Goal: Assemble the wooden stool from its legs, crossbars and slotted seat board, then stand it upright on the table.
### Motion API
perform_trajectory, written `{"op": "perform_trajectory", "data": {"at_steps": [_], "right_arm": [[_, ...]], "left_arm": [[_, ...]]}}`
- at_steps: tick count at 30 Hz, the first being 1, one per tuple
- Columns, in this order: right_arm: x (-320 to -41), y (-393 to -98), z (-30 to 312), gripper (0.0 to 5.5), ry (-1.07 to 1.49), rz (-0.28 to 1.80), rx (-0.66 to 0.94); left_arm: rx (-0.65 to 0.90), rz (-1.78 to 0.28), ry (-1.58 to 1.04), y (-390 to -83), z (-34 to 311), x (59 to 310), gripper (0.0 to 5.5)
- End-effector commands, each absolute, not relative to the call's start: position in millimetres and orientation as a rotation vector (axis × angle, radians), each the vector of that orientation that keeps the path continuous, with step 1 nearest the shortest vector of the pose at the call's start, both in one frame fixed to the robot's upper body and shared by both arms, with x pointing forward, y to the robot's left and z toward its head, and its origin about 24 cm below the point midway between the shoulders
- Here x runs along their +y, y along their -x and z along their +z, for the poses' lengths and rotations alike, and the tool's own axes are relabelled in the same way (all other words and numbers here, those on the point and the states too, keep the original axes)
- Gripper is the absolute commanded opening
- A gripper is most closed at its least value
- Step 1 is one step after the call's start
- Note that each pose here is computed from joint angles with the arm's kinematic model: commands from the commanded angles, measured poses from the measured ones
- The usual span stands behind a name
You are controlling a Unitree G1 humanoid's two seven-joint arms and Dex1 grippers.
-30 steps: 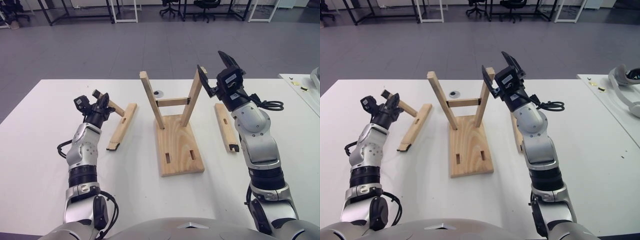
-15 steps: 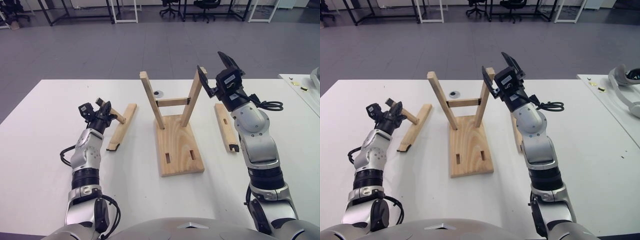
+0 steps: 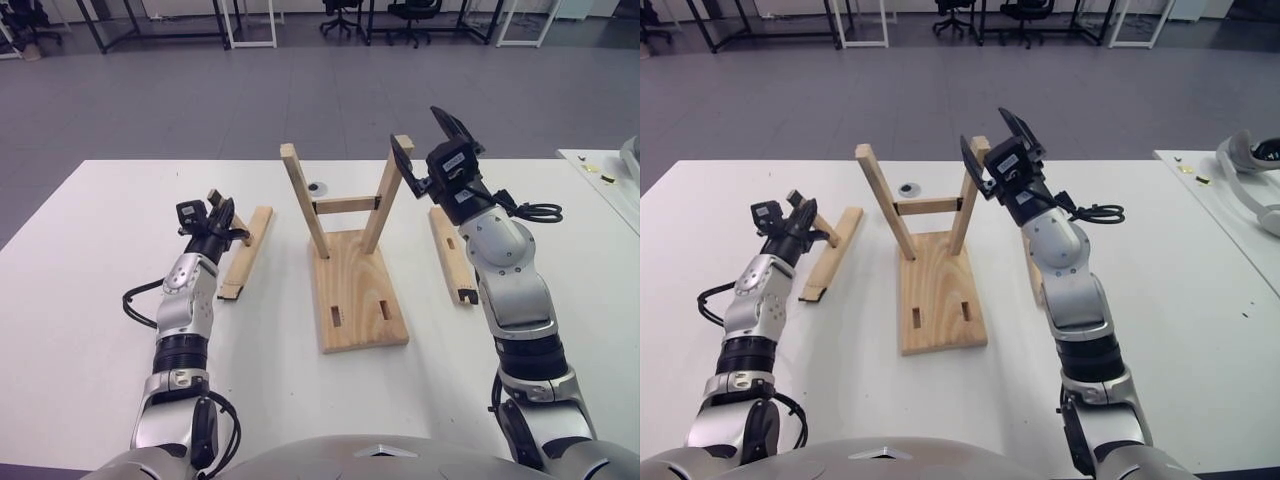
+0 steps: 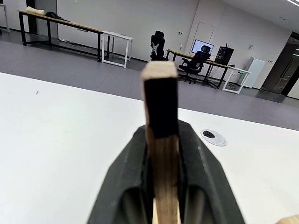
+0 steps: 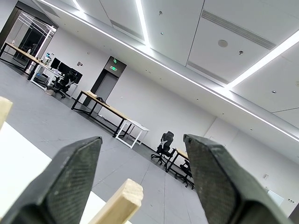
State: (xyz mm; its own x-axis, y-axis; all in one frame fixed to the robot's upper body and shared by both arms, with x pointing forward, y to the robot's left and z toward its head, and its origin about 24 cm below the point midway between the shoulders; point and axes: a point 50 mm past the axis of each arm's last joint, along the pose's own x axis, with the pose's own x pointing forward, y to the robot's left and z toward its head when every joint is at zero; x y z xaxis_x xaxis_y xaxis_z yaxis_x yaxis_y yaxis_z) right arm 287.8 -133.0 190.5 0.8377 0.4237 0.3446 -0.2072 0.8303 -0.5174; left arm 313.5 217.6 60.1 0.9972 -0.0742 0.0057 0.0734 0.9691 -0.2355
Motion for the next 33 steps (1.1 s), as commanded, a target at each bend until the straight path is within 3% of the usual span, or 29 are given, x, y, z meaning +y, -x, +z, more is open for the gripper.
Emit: {"op": "perform_trajectory", "data": {"at_steps": [1,6,17,23,24,29,33], "right_arm": [[-134.3,-287.1,188.2,3.27,0.506,0.345,-0.462],[-135.0,-287.8,188.5,3.27,0.512,0.345,-0.462],[-135.4,-289.3,189.7,3.27,0.524,0.348,-0.468],[-134.9,-289.2,189.5,3.27,0.536,0.352,-0.471],[-134.3,-289.2,189.6,3.27,0.537,0.352,-0.472],[-132.9,-289.0,189.7,3.27,0.539,0.353,-0.48],[-132.6,-288.1,189.1,3.27,0.539,0.353,-0.479]], "left_arm": [[0.229,0.016,0.183,-290.6,12.5,220.3,0.4],[0.308,0.056,0.11,-281.9,-3.4,214.7,0.4],[0.438,-0.06,0.117,-266.3,-26.4,183.3,0.4],[0.33,-0.033,0.084,-276.2,-1.8,190.1,0.4],[0.293,-0.036,0.082,-278.6,5.3,190.4,0.78],[0.172,-0.043,0.048,-283.9,37.1,195.2,1.55],[0.203,-0.064,0.03,-279.9,56.9,197.3,2.26]]}}
